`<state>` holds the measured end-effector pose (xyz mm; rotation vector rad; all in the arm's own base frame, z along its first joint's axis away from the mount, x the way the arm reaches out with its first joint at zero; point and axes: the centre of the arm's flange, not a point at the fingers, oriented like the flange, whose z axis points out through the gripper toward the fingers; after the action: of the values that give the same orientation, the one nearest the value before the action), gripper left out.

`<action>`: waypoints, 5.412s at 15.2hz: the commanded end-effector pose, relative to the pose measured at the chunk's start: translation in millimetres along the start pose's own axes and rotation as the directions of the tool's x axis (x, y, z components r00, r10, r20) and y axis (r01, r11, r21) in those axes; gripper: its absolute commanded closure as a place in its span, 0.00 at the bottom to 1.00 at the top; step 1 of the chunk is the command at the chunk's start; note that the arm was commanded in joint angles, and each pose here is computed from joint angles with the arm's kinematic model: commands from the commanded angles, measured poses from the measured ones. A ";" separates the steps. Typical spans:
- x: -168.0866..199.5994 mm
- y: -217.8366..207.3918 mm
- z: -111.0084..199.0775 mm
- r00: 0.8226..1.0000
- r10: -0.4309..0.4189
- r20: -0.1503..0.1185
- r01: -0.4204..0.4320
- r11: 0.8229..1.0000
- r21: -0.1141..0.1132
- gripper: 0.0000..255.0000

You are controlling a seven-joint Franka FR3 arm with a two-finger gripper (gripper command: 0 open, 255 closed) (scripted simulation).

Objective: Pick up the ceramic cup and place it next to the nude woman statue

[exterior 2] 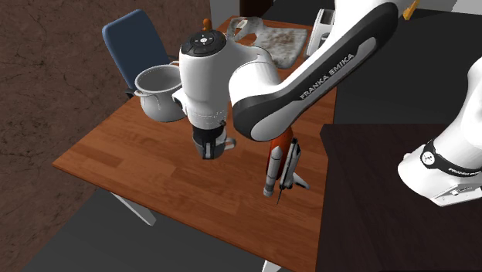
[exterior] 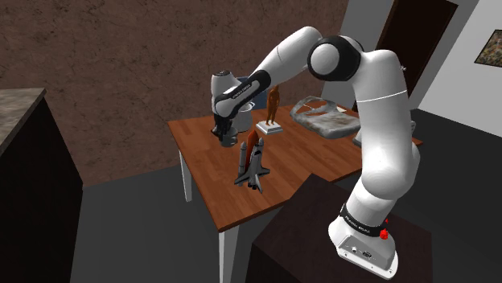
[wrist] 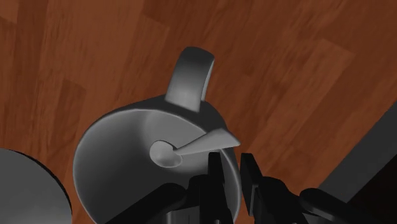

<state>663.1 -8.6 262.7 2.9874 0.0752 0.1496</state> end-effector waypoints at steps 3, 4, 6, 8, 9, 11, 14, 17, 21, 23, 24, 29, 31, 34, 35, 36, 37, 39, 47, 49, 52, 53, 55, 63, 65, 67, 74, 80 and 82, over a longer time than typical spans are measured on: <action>1.1 3.6 -21.2 1.000 0.000 0.000 0.000 1.000 0.000 1.00; 1.6 4.4 -26.4 1.000 0.000 0.000 0.000 1.000 0.000 1.00; 2.6 5.9 -36.8 1.000 0.000 0.000 0.000 1.000 0.000 1.00; 3.6 7.5 -47.2 1.000 0.000 0.000 0.000 1.000 0.000 1.00; 4.1 8.3 -52.4 1.000 0.000 0.000 0.000 1.000 0.000 1.00; 5.1 9.9 -62.7 1.000 0.000 0.000 0.000 1.000 0.000 1.00; 6.7 12.3 -78.3 1.000 0.000 0.000 0.000 1.000 0.000 1.00; 8.2 14.7 -93.9 1.000 0.000 0.000 0.000 1.000 0.000 1.00; 10.2 17.9 -114.7 1.000 0.000 0.000 0.000 1.000 0.000 1.00; 11.2 19.5 -125.1 1.000 0.000 0.000 0.000 1.000 0.000 1.00; 11.7 20.3 -130.3 1.000 0.000 0.000 0.000 1.000 0.000 1.00; 14.2 24.3 -156.3 1.000 0.000 0.000 0.000 1.000 0.000 1.00; 15.2 25.9 -166.7 1.000 0.000 0.000 0.000 1.000 0.000 1.00; 16.7 28.3 -182.2 1.000 0.000 0.000 0.000 1.000 0.000 1.00; 17.2 29.1 -187.4 1.000 0.000 0.000 0.000 1.000 0.000 1.00; 17.8 29.9 -192.6 1.000 0.000 0.000 0.000 1.000 0.000 1.00; 18.3 30.7 -197.8 1.000 0.000 0.000 0.000 1.000 0.000 1.00; 19.3 32.3 -208.2 1.000 0.000 0.000 0.000 1.000 0.000 1.00; 23.3 38.7 -249.8 1.000 0.000 0.000 0.000 1.000 0.000 1.00; 24.3 40.3 -260.2 1.000 0.000 0.000 0.000 1.000 0.000 1.00; 25.8 42.7 -275.7 1.000 0.000 0.000 0.000 1.000 0.000 1.00; 26.3 43.5 -280.9 1.000 0.000 0.000 0.000 1.000 0.000 1.00; 27.3 45.1 -291.3 1.000 0.000 0.000 0.000 1.000 0.000 1.00; 10.6 122.6 -287.0 1.000 0.000 0.000 0.000 1.000 0.000 1.00; 4.9 148.1 -283.7 1.000 0.000 0.000 0.000 1.000 0.000 1.00; -0.8 173.7 -280.4 1.000 0.000 0.000 0.000 1.000 0.000 1.00; -20.9 263.1 -268.9 1.000 0.000 0.000 0.000 1.000 0.000 1.00; -38.2 339.8 -259.0 1.000 0.000 0.000 0.000 1.000 0.000 1.00; -43.9 365.3 -255.7 1.000 0.000 0.000 0.000 1.000 0.000 1.00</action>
<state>613.0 -321.4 562.6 2.9876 0.0734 0.1500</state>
